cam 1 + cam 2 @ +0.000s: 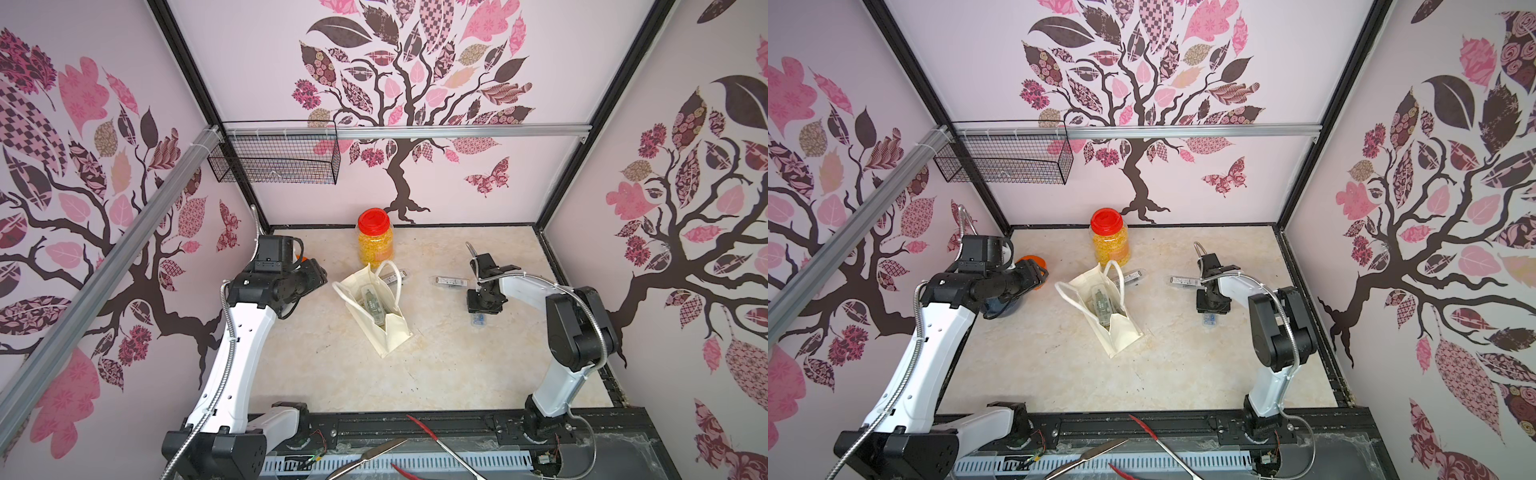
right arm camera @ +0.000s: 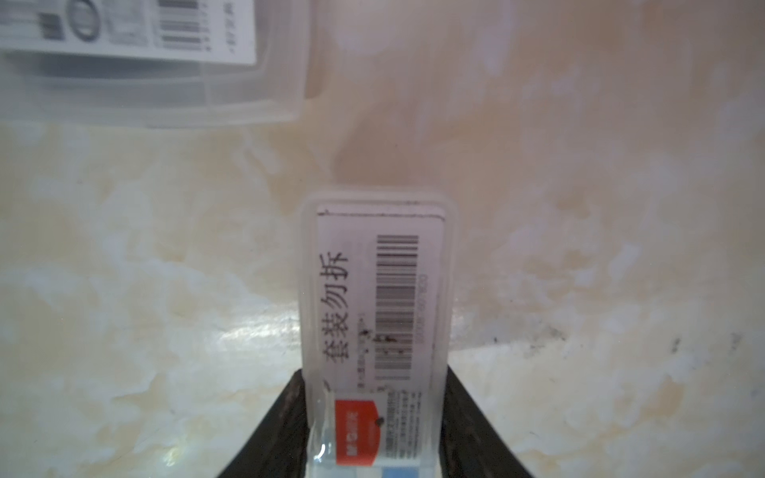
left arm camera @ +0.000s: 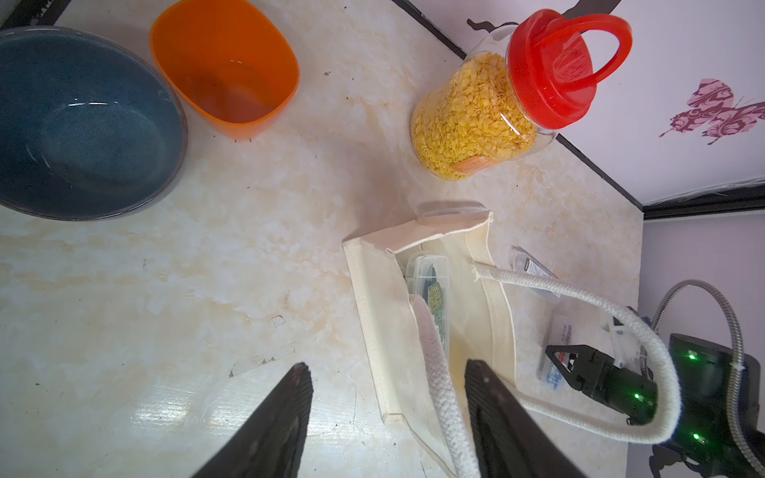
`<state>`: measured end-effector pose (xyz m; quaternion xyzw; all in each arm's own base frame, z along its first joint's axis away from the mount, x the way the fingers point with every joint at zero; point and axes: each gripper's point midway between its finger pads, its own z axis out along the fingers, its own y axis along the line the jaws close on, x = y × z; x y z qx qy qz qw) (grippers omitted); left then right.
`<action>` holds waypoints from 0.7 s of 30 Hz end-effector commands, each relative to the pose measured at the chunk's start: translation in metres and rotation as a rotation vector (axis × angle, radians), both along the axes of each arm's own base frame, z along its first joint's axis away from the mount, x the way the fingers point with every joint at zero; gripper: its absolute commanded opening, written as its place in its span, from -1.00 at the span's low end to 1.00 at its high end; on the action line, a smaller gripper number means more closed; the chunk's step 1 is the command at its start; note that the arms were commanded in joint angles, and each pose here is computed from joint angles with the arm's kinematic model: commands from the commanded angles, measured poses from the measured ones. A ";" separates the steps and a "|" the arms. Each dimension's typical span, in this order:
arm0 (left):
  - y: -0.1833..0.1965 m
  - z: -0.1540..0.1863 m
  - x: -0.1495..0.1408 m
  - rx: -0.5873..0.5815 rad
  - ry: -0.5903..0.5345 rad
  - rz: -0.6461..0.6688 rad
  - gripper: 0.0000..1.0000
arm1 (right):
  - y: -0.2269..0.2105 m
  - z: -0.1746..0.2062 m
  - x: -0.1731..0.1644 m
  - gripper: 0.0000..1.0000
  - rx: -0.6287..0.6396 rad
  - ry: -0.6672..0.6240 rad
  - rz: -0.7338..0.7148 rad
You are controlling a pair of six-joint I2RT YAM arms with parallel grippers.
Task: Put the compass set into the canvas bag
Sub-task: Pick up the compass set at the center of the board.
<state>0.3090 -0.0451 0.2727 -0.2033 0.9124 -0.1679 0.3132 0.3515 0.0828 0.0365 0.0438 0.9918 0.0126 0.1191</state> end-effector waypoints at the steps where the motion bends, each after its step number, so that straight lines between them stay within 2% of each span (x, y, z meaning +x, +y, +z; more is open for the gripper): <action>1: 0.004 -0.005 0.000 0.019 -0.001 0.005 0.26 | 0.012 0.044 0.000 -0.03 0.043 -0.092 0.059; 8: 0.018 -0.006 0.006 0.117 0.027 0.014 0.28 | 0.032 0.106 0.000 -0.03 0.134 -0.210 0.129; 13: 0.027 -0.011 0.013 0.094 0.044 0.031 0.28 | 0.061 0.168 0.006 -0.03 0.297 -0.357 0.208; 16: 0.034 -0.013 0.014 0.095 0.056 0.048 0.28 | 0.079 0.205 0.009 -0.03 0.348 -0.460 0.269; 18: 0.037 -0.017 0.014 0.064 0.064 0.060 0.29 | 0.091 0.227 0.009 -0.03 0.364 -0.525 0.308; 21: 0.041 -0.033 0.014 -0.064 0.102 0.088 0.28 | 0.108 0.257 0.007 -0.05 0.412 -0.582 0.356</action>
